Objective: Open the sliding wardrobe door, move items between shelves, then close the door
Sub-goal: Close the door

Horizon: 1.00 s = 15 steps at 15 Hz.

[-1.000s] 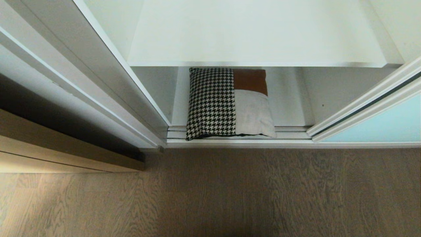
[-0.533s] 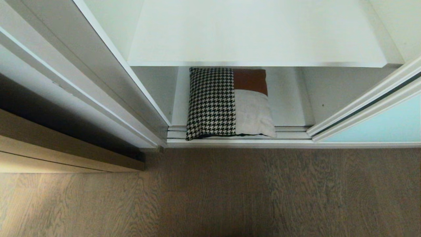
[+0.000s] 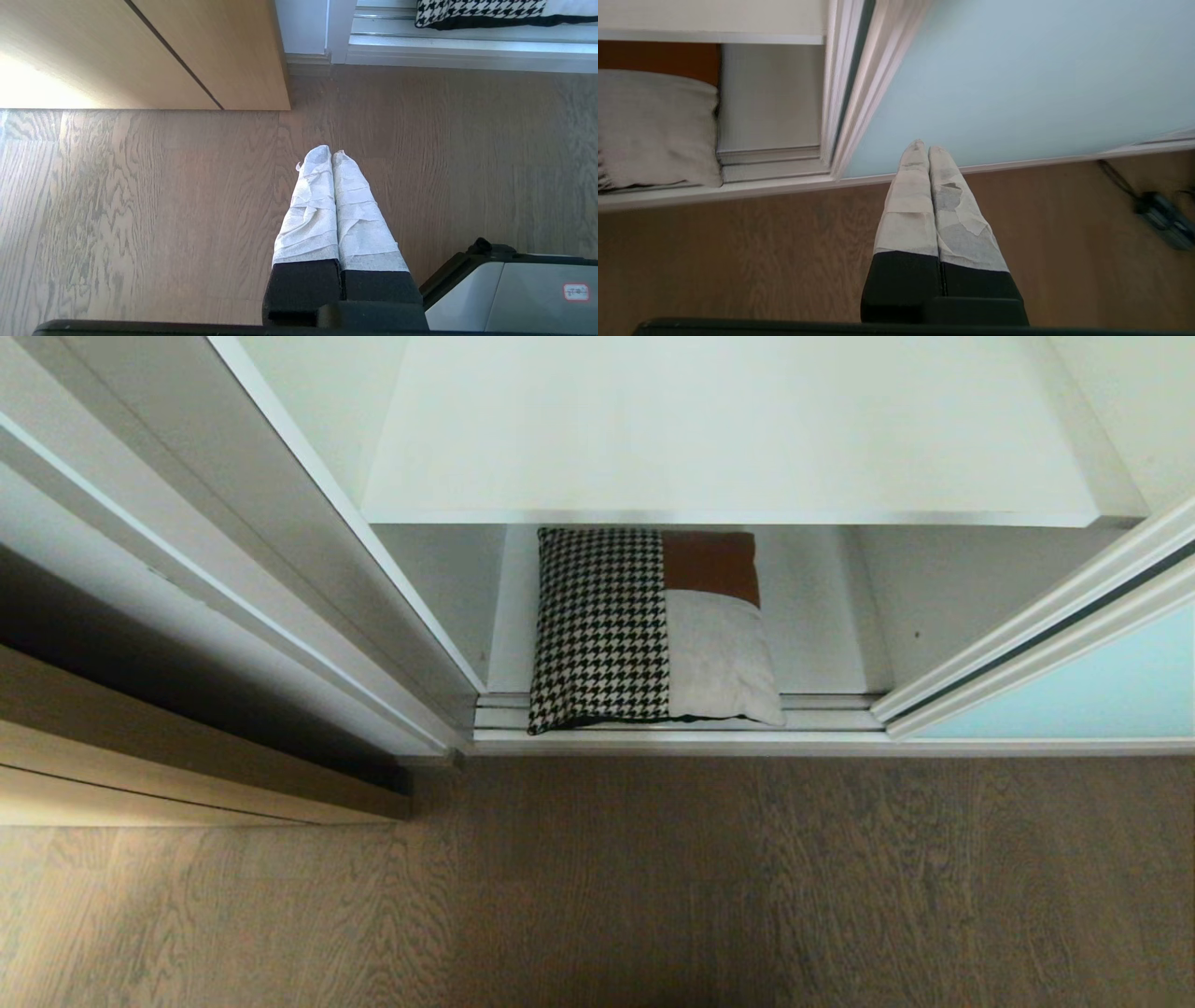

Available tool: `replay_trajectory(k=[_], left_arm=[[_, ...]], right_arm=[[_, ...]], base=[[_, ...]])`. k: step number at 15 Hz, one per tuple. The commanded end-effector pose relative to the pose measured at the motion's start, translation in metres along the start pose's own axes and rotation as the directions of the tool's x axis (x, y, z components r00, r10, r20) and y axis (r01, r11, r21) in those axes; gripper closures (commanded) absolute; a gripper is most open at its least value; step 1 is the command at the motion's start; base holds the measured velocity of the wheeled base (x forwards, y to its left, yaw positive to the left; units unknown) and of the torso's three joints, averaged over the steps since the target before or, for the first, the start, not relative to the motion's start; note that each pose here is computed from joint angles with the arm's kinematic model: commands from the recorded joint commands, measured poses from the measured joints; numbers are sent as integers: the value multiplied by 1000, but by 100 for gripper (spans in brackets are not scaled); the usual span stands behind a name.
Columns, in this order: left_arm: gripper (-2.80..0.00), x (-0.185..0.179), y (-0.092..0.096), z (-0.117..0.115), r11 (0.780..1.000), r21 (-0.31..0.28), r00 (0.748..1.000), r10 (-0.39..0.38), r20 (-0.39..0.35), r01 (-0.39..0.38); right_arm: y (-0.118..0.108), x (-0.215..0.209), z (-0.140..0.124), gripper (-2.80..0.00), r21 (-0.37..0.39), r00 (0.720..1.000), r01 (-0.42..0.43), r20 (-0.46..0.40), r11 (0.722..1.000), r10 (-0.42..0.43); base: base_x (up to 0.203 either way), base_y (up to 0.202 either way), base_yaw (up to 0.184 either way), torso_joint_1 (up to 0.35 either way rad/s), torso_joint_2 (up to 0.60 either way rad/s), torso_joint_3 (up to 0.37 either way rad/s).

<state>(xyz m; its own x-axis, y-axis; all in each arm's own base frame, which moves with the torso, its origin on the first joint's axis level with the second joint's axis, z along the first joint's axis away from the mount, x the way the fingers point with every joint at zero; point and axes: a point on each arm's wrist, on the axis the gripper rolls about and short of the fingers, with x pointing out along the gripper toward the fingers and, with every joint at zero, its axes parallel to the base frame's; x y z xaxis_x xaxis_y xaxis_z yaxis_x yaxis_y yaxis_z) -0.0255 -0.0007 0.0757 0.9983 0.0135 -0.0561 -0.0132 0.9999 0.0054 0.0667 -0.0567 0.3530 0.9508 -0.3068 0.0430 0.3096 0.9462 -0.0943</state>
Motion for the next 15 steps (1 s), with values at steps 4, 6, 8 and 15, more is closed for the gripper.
replay_trajectory(k=[4, 6, 8, 15], left_arm=[[0, 0, 0, 0, 1000, 0, 1000, 0, -2, 0], [0, 0, 0, 0, 1000, 0, 1000, 0, -2, 0], [0, 0, 0, 0, 1000, 0, 1000, 0, -2, 0], [0, 0, 0, 0, 1000, 0, 1000, 0, -2, 0]], right_arm=[[-24, 12, -15, 0, 36, 999, 18, -33, 999, -17], [-28, 16, -24, 0, 103, 998, 24, -61, 994, -17], [-28, 16, -24, 0, 145, 998, 8, -56, 989, 0], [-46, 42, -20, 0, 269, 979, -184, -34, 945, 200]], base=[[0, 0, 0, 0, 0, 0], [0, 0, 0, 0, 0, 0], [0, 0, 0, 0, 0, 0], [0, 0, 0, 0, 0, 0]])
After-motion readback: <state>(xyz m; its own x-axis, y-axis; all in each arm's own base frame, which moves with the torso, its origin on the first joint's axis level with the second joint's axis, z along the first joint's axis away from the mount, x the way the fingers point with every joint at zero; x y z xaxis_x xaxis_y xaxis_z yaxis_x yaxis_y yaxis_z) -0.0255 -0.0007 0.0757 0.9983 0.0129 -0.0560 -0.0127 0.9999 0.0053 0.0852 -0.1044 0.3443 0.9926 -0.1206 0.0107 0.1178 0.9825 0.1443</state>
